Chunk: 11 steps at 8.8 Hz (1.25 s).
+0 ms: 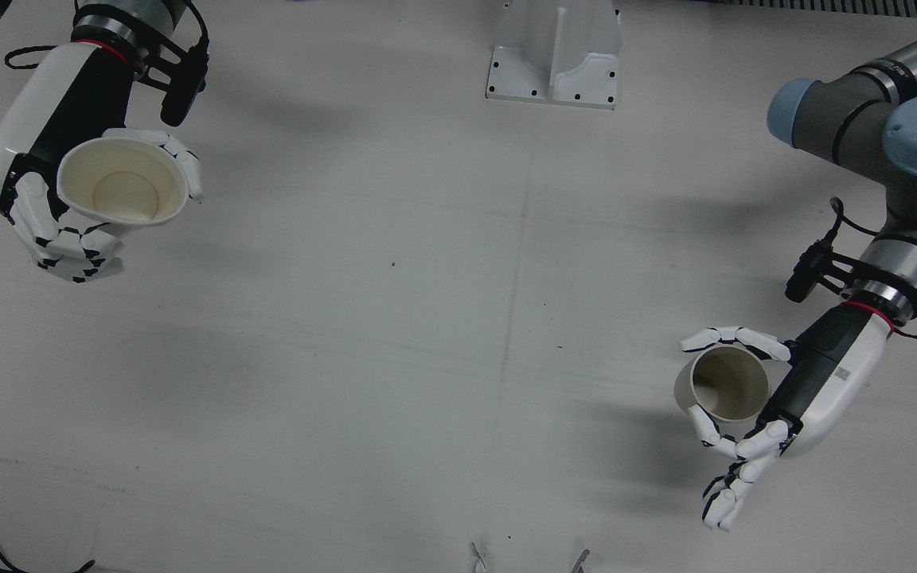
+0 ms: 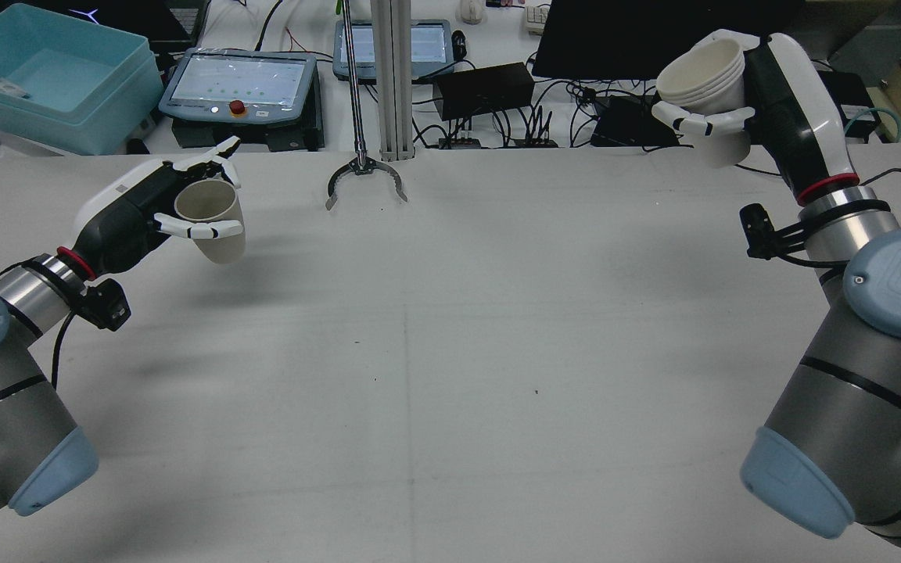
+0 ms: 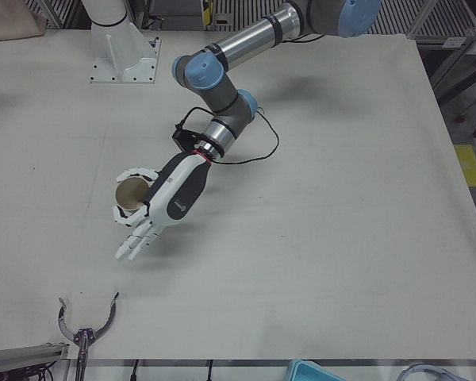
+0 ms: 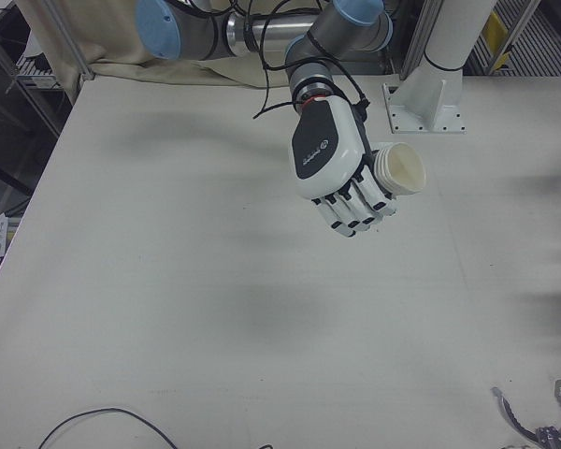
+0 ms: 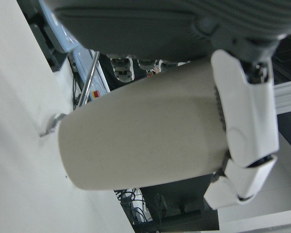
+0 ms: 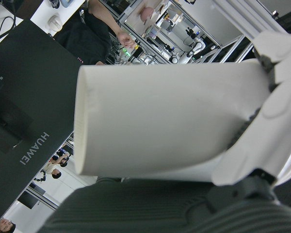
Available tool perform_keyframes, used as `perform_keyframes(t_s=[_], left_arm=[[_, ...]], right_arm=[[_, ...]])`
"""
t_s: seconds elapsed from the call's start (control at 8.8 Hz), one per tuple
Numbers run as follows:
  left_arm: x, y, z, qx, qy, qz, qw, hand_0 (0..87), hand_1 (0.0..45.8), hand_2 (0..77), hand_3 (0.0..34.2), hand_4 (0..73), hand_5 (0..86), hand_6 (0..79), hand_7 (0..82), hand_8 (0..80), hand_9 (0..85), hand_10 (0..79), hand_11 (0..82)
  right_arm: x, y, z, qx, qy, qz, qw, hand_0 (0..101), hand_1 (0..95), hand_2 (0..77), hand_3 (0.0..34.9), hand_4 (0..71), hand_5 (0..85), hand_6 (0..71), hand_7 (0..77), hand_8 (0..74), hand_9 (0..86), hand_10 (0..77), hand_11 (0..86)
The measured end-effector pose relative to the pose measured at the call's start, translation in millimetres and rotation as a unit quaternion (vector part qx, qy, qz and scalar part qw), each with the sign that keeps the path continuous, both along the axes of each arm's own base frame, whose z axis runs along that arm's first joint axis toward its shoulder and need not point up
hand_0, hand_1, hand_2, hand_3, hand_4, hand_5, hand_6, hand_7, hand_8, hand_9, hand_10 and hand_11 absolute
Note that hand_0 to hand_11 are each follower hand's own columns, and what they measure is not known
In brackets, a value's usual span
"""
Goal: Pour water
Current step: 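Move both hands with their cups apart toward the table edges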
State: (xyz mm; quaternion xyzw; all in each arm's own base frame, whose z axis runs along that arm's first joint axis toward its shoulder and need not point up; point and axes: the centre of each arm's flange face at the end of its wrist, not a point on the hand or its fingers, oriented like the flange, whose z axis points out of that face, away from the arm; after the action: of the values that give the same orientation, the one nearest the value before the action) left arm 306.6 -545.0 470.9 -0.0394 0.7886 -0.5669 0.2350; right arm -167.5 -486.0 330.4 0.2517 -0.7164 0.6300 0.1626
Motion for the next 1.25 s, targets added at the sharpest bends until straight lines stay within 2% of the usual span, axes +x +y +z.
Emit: perform_keyframes(t_s=[0.11,0.34,0.68,0.8,0.91,1.14,1.25], left_arm=[[-23.9,2.6,45.4,-0.016,-0.010,-0.019,0.9996,48.0,24.0,28.9,0.0,26.2,54.5,1.1,7.1,1.1,1.6,4.9,9.3],[-68.6,5.5,128.2,-0.041,-0.025,-0.062,0.9969,48.0,24.0,28.9,0.0,25.1,54.5,1.1,6.5,1.6,1.6,4.9,9.3],[-103.0,19.8,227.1,-0.059,-0.034,-0.112,0.9914,48.5,24.0,28.9,0.0,23.5,55.6,1.1,6.0,1.6,1.6,4.9,9.3],[-107.6,23.3,247.2,-0.061,-0.035,-0.119,0.9903,45.4,24.0,28.9,0.0,22.4,49.1,0.0,4.4,0.5,1.6,4.4,8.7],[-110.4,25.6,259.8,-0.062,-0.036,-0.124,0.9897,45.0,24.0,28.9,0.0,21.8,46.9,0.0,4.4,0.5,1.6,4.4,8.7],[-111.9,27.6,271.9,-0.061,-0.035,-0.126,0.9895,44.8,24.0,28.9,0.0,22.4,46.9,0.0,4.4,0.5,1.6,4.4,8.7],[-113.0,28.7,275.9,-0.060,-0.034,-0.127,0.9895,44.6,34.4,32.7,0.0,21.8,34.9,0.0,4.9,0.5,1.6,2.7,6.5]], right_arm=[[0.1,-0.9,4.4,0.000,-0.013,0.002,0.9999,47,1.6,38.7,0.0,17.5,63.3,54.0,66.0,45.3,61.1,35.5,50.7],[0.7,-0.7,9.0,-0.002,-0.021,0.001,0.9998,47,1.6,38.7,0.0,17.5,63.3,54.0,66.0,45.3,61.1,34.4,48.5],[3.0,4.6,24.2,-0.012,-0.023,-0.007,0.9996,47,1.6,38.7,0.0,17.5,62.7,54.0,66.0,45.3,61.1,34.4,50.2],[-0.3,6.2,27.4,-0.014,-0.022,-0.011,0.9996,46,1.6,38.7,0.0,16.9,63.3,52.9,65.4,45.3,61.1,34.4,50.2],[-4.7,7.2,28.9,-0.016,-0.021,-0.014,0.9996,47,2.7,39.3,0.0,16.4,62.7,51.8,64.9,44.7,60.5,34.4,50.2],[-10.8,8.6,31.5,-0.019,-0.019,-0.019,0.9995,47,2.7,39.8,0.0,16.4,62.7,51.3,64.9,44.7,60.5,34.4,50.2],[-13.6,10.3,33.9,-0.021,-0.017,-0.022,0.9994,46,2.7,39.8,0.0,16.4,62.7,51.3,64.9,44.7,60.5,34.4,50.2]])
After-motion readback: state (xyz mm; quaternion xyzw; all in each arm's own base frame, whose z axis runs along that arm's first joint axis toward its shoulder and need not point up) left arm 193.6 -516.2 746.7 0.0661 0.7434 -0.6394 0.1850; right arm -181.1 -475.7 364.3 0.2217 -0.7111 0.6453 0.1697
